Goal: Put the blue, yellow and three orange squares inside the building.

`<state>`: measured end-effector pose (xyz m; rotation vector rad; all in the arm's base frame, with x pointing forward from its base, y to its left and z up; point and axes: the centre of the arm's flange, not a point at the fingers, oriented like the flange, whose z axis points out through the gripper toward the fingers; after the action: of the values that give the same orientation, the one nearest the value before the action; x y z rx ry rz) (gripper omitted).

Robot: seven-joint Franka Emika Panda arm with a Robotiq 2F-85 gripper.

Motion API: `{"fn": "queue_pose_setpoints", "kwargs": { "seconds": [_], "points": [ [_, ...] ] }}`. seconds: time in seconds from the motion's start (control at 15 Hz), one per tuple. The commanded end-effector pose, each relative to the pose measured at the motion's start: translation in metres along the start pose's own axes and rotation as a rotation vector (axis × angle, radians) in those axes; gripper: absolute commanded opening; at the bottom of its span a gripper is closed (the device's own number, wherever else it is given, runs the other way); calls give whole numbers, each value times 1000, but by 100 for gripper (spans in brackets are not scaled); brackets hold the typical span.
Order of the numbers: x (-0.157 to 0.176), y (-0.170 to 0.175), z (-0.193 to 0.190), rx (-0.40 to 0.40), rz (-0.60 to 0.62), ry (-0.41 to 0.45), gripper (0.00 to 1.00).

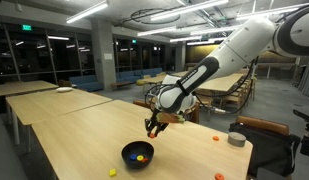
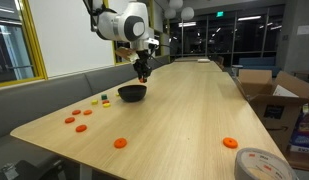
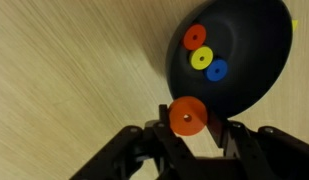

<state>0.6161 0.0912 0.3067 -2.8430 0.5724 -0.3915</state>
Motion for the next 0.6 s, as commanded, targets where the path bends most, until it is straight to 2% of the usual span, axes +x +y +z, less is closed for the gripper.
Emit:
{"fn": "queue_pose_setpoints", "kwargs": {
  "seconds": [0.0,0.27,0.47,0.53],
  "points": [
    [20,-29,16,65,-53,-66,26],
    [17,-43,28,115,-84,-146,26],
    [16,-43,35,112,-90,-184,28],
    [16,-41,36,111,-88,-196,57]
  ]
}}
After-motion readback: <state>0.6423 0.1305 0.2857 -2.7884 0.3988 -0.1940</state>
